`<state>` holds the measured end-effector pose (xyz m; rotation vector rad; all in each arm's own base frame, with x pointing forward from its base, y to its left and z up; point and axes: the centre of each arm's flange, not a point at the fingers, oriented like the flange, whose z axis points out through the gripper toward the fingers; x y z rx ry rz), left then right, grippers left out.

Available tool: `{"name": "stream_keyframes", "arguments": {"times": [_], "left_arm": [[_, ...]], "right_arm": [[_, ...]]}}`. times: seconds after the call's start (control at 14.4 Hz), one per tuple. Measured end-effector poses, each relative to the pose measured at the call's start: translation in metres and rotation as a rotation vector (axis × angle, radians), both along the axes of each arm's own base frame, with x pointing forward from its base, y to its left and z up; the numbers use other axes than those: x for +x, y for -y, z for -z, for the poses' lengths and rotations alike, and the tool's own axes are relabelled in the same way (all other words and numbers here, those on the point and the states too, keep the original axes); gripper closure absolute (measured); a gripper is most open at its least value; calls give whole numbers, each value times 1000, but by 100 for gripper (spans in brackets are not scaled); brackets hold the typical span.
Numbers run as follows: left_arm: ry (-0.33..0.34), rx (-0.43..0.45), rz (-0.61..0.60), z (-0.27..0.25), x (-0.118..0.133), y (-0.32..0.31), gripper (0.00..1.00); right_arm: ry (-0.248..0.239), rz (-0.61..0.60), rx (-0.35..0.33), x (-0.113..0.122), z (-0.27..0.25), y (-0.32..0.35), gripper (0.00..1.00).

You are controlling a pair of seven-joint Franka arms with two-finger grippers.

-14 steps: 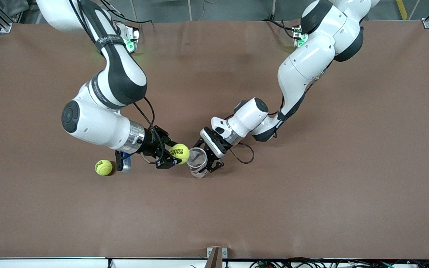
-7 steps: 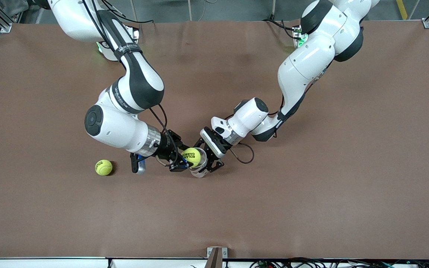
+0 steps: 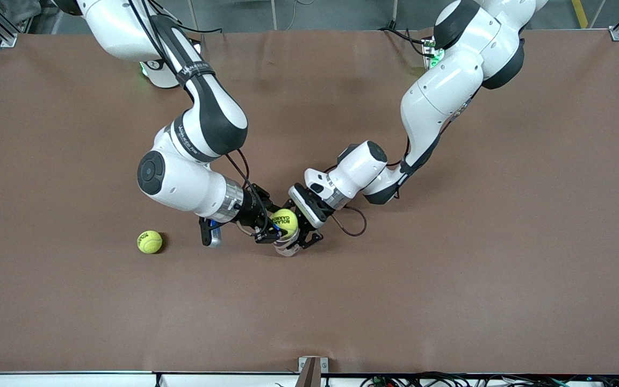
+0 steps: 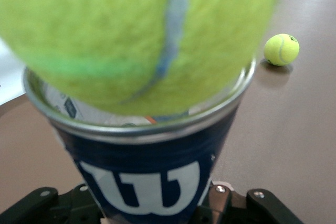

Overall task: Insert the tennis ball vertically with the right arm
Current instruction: 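Lower the ball into the can opening with the right gripper and release, then move the right gripper to the second tennis ball on the table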

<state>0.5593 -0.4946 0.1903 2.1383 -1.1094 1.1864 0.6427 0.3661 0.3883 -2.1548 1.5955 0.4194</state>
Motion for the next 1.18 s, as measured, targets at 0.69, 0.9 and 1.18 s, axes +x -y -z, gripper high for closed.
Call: {"name": "stream_keyframes", "arguments": {"times": [0.69,0.9,1.18], "left_arm": [[0,0,0,0,0,0,41],[0,0,0,0,0,0,41],[1,0,0,-1,0,0,41]], "right_arm": [[-2,2,-2,1,2,1,0],[-1,3,-2,1,1,1,0],[35,-3,-10,16,-2,27,0]]}}
